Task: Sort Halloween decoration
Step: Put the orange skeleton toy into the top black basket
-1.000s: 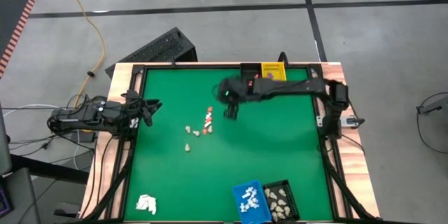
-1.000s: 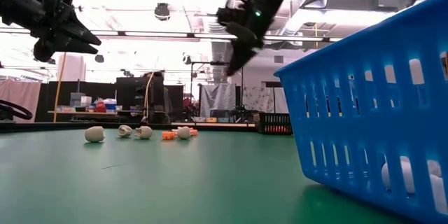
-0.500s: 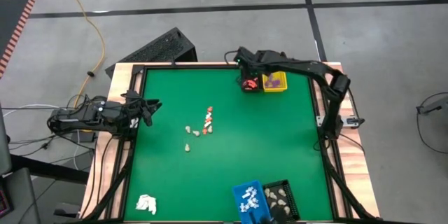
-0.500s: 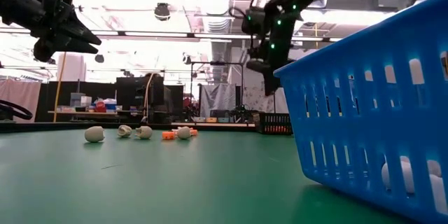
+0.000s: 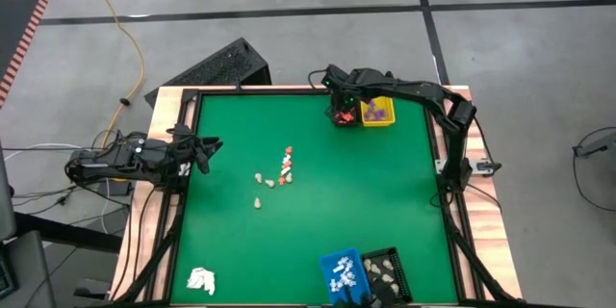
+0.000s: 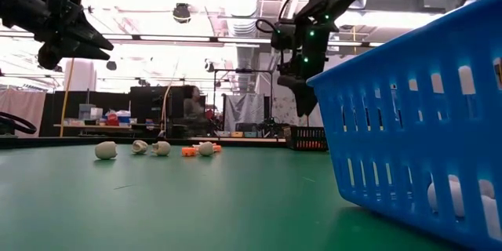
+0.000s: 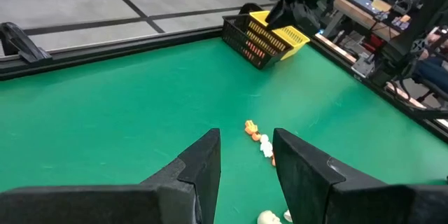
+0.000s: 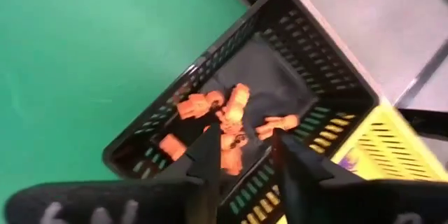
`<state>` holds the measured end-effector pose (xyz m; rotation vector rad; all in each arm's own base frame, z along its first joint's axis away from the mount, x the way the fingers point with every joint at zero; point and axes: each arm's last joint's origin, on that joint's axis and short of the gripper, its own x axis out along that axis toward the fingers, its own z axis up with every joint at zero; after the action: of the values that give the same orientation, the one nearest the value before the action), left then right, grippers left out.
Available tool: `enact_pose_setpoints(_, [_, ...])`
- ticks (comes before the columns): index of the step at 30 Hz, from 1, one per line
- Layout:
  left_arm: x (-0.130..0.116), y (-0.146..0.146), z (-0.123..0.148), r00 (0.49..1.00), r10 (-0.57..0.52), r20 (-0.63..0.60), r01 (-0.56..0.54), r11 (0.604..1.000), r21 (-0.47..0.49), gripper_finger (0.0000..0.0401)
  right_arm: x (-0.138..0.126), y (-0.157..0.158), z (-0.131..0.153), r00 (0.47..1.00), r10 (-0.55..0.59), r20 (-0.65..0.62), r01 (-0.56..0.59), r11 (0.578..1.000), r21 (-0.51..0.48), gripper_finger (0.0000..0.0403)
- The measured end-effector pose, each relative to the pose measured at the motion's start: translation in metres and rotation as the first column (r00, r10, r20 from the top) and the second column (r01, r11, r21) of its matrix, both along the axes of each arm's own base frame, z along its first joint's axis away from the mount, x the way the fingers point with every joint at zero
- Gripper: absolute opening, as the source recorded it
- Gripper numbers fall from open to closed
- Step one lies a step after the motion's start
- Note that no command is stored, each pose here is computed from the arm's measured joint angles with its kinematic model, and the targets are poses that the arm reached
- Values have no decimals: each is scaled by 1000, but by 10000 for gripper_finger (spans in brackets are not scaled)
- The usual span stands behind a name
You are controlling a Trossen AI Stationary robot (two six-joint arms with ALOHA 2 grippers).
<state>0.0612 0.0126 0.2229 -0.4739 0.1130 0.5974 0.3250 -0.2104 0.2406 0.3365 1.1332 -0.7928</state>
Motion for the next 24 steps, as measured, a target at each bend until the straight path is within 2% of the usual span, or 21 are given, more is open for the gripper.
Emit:
enact_pose_setpoints(6, [0,0,0,1000,0,0,0,1000,0,121,24,23,3,975,126,182,-146,984,98,158])
enact_pose_setpoints(9, [0,0,0,1000,0,0,0,1000,0,121,44,49,8,914,303,271,-330,942,62,159])
enact_pose_setpoints(11, [0,0,0,1000,0,-3,0,1000,5,121,58,70,11,836,472,280,-487,873,-21,158])
enact_pose_setpoints(13, [0,0,0,1000,-2,-8,2,1000,13,121,70,91,12,738,629,242,-623,774,-113,157])
enact_pose_setpoints(15, [0,0,0,1000,-1,-9,1,1000,16,121,78,109,11,653,733,191,-711,680,-179,155])
enact_pose_setpoints(16, [0,0,0,1000,-1,-10,1,1000,16,121,82,116,10,617,767,179,-739,642,-204,154])
enact_pose_setpoints(17, [0,0,0,1000,1,-9,-1,1000,16,121,88,120,8,594,783,184,-747,622,-236,153])
enact_pose_setpoints(18, [0,0,0,1000,4,-10,-4,1000,17,121,93,122,8,584,786,201,-739,618,-268,152])
enact_pose_setpoints(19, [0,0,0,1000,5,-10,-5,1000,18,121,96,121,8,590,776,224,-724,631,-279,151])
enact_pose_setpoints(22, [0,0,0,1000,7,-10,-7,1000,18,121,109,116,-3,626,711,321,-654,703,-280,149])
enact_pose_setpoints(24, [0,0,0,1000,7,-10,-7,1000,18,121,110,116,-12,622,704,343,-671,705,-230,149])
